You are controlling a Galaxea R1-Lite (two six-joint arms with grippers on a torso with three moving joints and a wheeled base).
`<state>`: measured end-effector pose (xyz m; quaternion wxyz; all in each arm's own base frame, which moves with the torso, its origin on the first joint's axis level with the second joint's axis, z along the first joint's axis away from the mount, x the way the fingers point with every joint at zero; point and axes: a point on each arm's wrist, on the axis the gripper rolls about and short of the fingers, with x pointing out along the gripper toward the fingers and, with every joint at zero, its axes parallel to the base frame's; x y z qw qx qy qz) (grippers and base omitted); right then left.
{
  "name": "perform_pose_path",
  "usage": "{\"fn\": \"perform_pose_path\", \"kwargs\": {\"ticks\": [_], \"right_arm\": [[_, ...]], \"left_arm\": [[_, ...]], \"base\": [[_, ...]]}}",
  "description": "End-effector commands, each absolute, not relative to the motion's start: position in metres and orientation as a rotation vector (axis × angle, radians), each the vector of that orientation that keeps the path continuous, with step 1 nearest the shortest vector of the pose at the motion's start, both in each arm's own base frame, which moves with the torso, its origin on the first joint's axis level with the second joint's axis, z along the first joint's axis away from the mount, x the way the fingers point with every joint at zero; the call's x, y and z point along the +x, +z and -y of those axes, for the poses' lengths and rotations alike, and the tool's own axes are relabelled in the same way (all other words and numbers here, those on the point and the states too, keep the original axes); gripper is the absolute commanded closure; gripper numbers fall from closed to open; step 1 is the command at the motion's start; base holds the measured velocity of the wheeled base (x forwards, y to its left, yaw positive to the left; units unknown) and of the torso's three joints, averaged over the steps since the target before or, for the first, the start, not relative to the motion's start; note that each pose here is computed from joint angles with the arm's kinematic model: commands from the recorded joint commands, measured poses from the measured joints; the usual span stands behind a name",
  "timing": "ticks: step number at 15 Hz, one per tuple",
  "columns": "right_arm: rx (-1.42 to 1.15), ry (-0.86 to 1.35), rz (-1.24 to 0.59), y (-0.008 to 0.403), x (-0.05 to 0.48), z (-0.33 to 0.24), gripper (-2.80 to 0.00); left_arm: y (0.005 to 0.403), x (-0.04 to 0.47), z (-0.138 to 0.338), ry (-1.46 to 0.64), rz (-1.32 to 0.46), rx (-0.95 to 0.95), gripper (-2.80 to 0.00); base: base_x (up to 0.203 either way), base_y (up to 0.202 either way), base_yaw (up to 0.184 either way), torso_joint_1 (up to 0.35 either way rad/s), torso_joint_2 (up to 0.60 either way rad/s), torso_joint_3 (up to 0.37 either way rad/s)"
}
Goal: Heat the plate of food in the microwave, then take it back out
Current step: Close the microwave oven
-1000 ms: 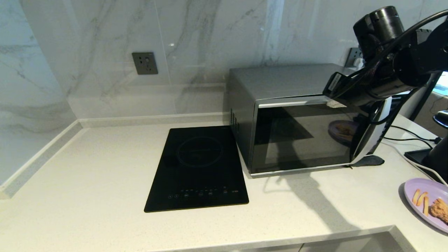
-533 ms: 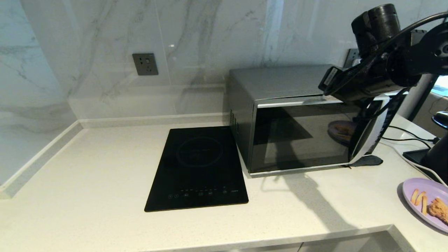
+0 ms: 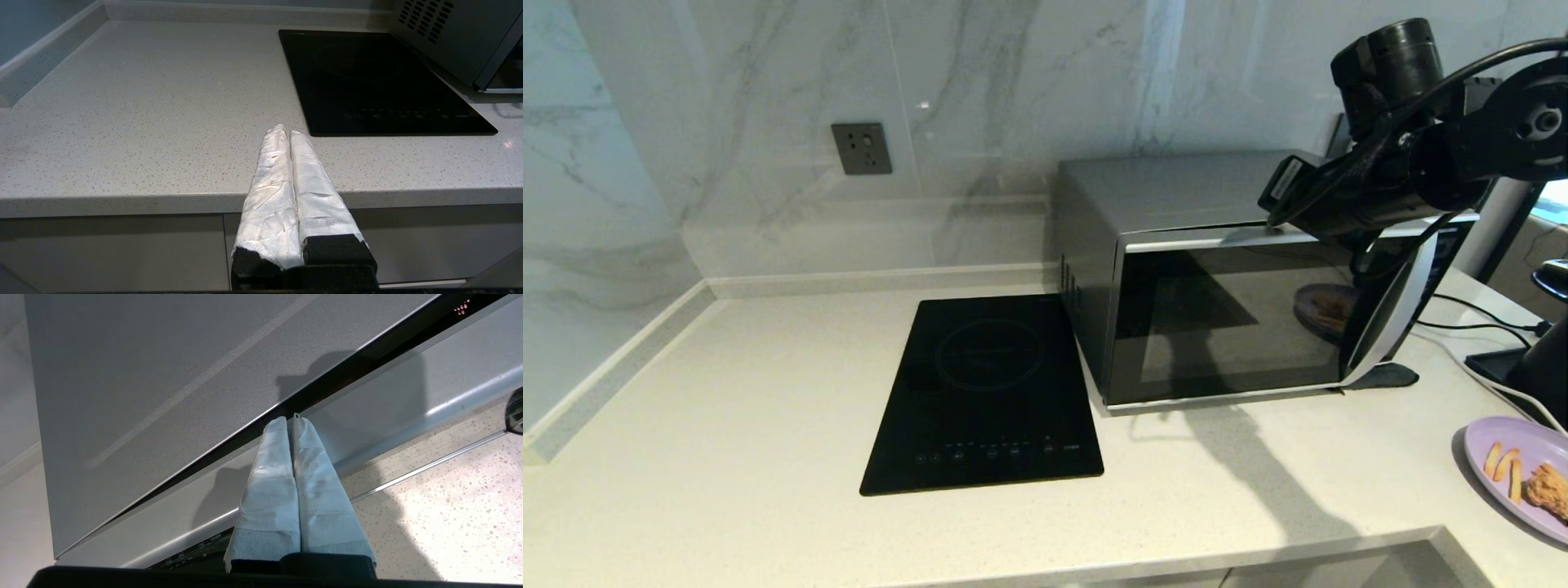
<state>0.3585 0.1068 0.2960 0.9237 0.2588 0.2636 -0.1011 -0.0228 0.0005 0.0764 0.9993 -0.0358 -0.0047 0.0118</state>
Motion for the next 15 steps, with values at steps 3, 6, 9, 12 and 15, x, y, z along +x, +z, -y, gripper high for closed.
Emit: {"fn": "perform_pose_path", "kwargs": {"ticks": [3,6,9,12,15], "right_arm": [[0.543,-0.201,-0.511,0.310,0.346,-0.103,0.00],[0.559,-0.183,-0.460,0.331,0.328,-0.097,0.00],[0.572,-0.169,-0.422,0.348,0.307,-0.091,0.00],[0.572,-0.168,-0.420,0.357,0.290,-0.085,0.00],[0.543,-0.194,-0.497,0.349,0.278,-0.082,0.00]], "left_arm": [[0.076,-0.023,0.000,0.024,0.009,-0.072,0.00],[0.076,-0.023,0.000,0.024,0.009,-0.072,0.00],[0.076,-0.023,0.000,0.024,0.009,-0.072,0.00],[0.076,-0.023,0.000,0.024,0.009,-0.072,0.00],[0.076,-0.023,0.000,0.024,0.009,-0.072,0.00]], "base": [[0.000,0.000,0.000,0.000,0.00,0.000],[0.000,0.000,0.000,0.000,0.00,0.000],[0.000,0.000,0.000,0.000,0.00,0.000],[0.000,0.000,0.000,0.000,0.00,0.000],[0.000,0.000,0.000,0.000,0.00,0.000]]}}
